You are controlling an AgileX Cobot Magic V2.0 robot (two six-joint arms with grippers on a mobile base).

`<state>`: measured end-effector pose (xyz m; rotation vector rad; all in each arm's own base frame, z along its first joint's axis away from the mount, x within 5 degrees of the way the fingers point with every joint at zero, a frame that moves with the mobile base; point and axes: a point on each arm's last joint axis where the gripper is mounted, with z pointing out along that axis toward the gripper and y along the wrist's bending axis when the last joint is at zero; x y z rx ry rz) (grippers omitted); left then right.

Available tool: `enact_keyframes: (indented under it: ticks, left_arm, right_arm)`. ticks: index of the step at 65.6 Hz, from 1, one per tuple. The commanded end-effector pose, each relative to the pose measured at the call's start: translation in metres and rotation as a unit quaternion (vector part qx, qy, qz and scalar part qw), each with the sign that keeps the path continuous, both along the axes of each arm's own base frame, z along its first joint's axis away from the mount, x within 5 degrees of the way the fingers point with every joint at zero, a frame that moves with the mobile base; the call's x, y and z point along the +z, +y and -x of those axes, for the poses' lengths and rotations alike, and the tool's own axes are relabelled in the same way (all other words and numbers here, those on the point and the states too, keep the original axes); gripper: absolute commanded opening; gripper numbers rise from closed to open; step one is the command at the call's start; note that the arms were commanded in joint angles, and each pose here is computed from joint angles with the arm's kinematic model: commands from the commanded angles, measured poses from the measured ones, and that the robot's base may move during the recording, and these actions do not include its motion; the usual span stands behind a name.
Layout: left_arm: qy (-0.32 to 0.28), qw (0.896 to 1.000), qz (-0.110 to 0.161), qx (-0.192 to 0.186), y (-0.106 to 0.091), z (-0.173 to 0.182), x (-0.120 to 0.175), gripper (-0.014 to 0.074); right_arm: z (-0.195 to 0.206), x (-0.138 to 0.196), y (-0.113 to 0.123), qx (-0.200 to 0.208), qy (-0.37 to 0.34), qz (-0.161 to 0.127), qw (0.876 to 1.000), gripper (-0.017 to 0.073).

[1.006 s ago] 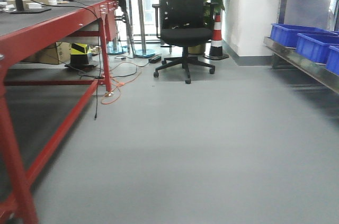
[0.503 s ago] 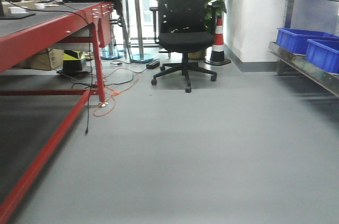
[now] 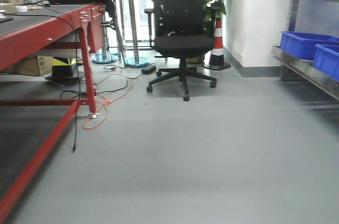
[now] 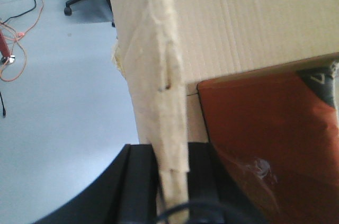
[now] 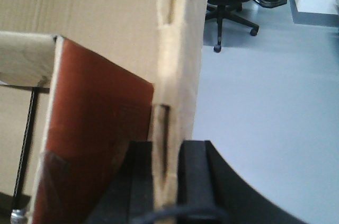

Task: Stack two boxes on right shelf middle
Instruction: 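Drive the base toward the steel shelf with blue bins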

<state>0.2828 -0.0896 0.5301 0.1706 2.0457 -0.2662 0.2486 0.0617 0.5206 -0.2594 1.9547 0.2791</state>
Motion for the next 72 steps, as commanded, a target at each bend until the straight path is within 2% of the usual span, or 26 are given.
enact_keyframes:
  ticks: [1,72]
  left_arm:
    - [-0.043,0.998,-0.027,0.023,0.0096,0.0019,0.0105,-0.0111]
    - [-0.044,0.998,-0.027,0.023,0.0096,0.0019,0.0106,-0.0111]
  right_arm:
    - [0.0036,0.0123,-0.0082,-0.022,-0.048,0.016,0.998,-0.0153]
    - [0.0036,0.0123,-0.0082,-0.022,-0.048,0.016,0.998,-0.0153]
